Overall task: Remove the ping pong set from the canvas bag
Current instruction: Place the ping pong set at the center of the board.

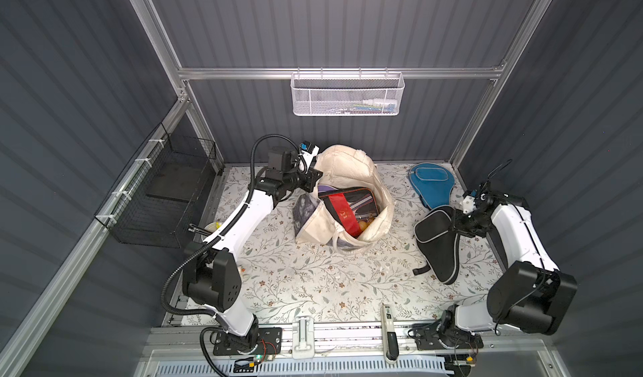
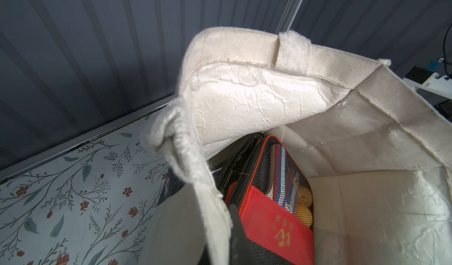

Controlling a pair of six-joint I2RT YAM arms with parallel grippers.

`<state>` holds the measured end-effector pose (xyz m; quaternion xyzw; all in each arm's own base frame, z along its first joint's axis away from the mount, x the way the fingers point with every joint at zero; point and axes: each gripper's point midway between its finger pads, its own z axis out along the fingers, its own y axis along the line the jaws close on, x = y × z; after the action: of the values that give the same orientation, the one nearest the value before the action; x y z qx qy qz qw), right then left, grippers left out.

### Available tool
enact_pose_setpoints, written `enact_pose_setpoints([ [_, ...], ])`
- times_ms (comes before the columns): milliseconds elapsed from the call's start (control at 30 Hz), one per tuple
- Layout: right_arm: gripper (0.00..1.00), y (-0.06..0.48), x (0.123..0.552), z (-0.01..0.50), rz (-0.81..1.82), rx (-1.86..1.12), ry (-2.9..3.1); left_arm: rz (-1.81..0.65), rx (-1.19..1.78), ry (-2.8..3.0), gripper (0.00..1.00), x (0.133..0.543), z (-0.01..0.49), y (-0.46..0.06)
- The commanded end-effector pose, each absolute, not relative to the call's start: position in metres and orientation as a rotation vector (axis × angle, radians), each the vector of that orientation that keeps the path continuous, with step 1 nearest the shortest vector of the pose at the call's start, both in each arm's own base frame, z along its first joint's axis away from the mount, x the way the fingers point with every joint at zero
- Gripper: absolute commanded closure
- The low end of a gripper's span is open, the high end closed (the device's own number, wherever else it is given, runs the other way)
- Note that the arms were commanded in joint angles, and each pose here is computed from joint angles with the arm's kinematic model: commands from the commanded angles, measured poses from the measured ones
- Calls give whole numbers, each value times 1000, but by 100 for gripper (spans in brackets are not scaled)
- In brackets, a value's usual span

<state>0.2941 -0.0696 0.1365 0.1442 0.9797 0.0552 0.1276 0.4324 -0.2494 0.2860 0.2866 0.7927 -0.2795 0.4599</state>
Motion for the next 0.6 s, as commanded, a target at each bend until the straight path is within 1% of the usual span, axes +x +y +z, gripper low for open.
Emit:
enact_pose_setpoints([
  [0, 87, -104, 250, 77, -203, 473, 3114, -744, 753, 1790, 100, 434, 320, -265],
  [67, 79, -111, 247, 79, -270, 488, 3109, -746, 754, 1792, 100, 435, 319, -265],
  [167, 77, -114, 247, 80, -291, 499, 3102, -752, 757, 1790, 100, 433, 319, -266],
  [200, 74, -116, 246, 81, -318, 508, 3102, -751, 758, 1792, 100, 433, 318, -266],
  [267, 63, -123, 245, 82, -375, 536, 3095, -751, 758, 1794, 100, 432, 317, -265],
  [400, 62, -136, 245, 86, -482, 575, 3063, -738, 757, 1805, 100, 431, 315, -263],
  [567, 62, -145, 247, 89, -530, 599, 3031, -735, 759, 1802, 100, 429, 316, -262],
])
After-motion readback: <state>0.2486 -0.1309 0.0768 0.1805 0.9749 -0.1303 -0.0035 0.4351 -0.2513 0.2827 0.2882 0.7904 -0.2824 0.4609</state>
